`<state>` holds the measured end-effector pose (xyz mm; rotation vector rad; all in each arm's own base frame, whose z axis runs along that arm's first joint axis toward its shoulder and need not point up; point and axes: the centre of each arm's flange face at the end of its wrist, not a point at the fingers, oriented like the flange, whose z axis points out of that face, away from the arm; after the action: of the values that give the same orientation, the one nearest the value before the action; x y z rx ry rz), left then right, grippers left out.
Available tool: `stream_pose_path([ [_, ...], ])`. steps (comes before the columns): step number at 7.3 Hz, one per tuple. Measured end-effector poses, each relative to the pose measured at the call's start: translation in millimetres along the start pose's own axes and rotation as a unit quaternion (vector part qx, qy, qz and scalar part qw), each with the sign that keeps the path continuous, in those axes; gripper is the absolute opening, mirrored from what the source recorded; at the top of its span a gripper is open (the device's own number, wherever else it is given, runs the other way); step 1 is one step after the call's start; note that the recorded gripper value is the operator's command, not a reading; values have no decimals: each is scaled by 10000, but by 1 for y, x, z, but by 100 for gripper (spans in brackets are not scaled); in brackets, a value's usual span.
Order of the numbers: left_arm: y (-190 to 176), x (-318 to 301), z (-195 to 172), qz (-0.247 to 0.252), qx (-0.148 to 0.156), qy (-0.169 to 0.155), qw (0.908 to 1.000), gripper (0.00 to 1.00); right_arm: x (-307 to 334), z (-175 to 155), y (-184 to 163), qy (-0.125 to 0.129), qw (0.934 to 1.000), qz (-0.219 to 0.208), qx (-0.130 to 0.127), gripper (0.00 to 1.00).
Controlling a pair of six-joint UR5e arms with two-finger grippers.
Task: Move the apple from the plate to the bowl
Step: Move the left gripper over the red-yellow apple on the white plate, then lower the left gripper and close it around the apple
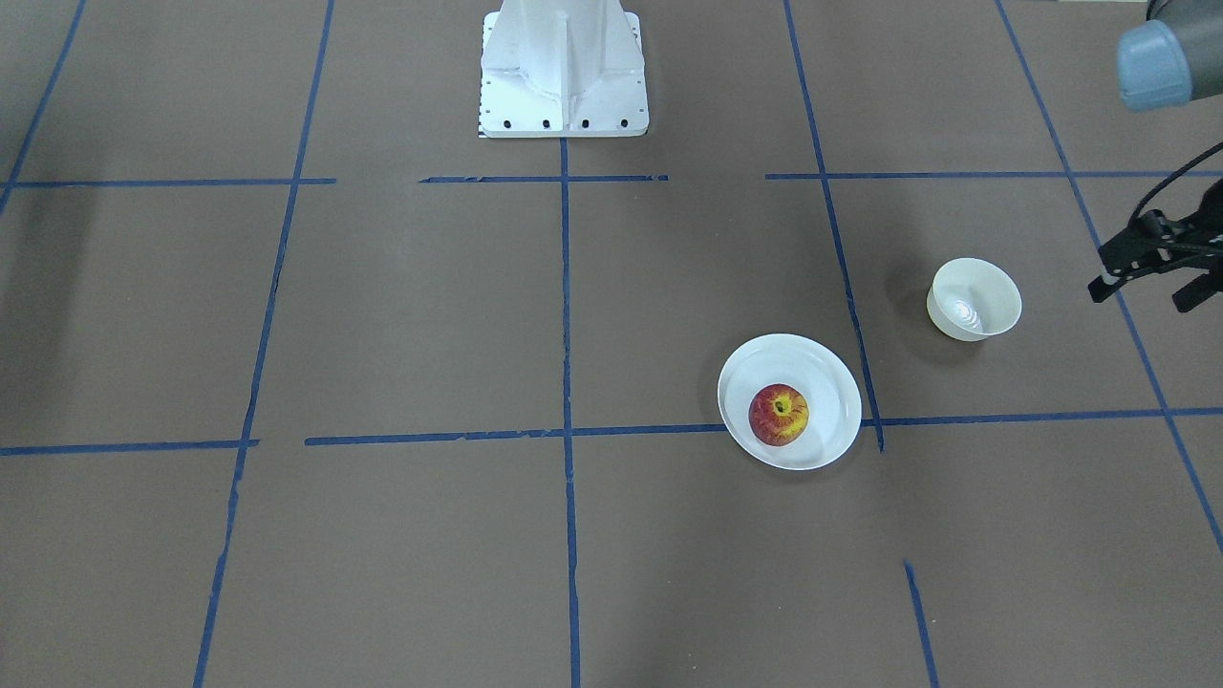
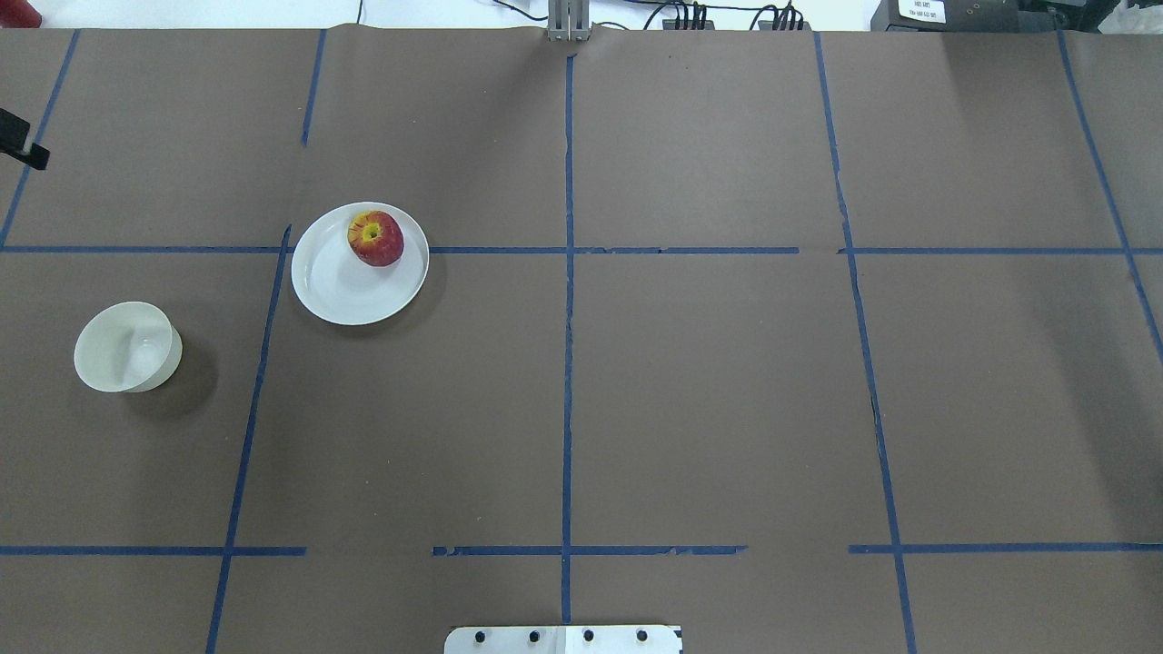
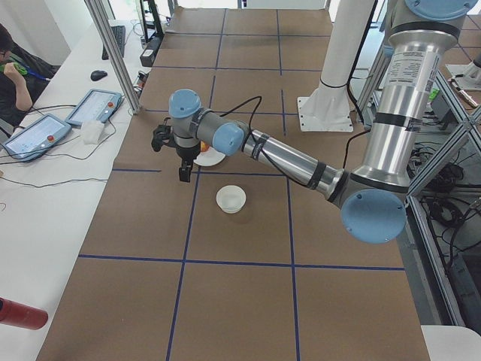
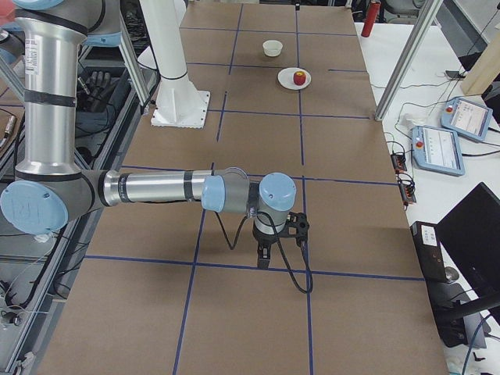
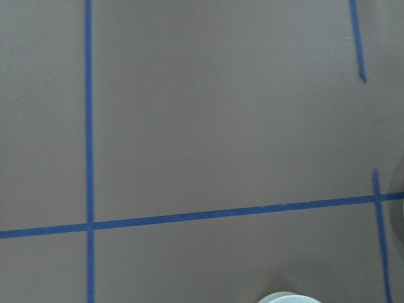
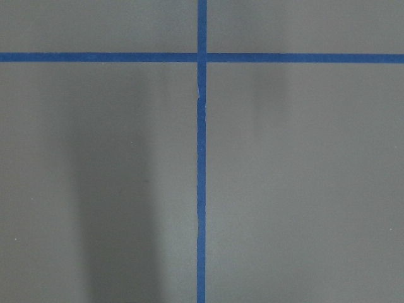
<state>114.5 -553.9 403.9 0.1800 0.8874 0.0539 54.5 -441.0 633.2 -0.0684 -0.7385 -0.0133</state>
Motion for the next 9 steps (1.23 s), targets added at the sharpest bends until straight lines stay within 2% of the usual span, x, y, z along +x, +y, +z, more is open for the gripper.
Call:
stream_pose_path([
  [2,-1,108,49,-96,-114,-69,9999,100,0,0,0,0,10000,-1,-1,100],
  [4,2,182,98,-361,-346,-50,9987,100,0,0,0,0,10000,-1,0,100],
  [5,-2,203,113,-498,-422,-39,9979,100,0,0,0,0,10000,2,-1,100],
  [7,-33,236,144,-816,-516,-77,9953,100,0,0,0,0,10000,-2,1,100],
  [9,-56,242,175,-909,-533,-104,9944,100,0,0,0,0,10000,-4,2,100],
])
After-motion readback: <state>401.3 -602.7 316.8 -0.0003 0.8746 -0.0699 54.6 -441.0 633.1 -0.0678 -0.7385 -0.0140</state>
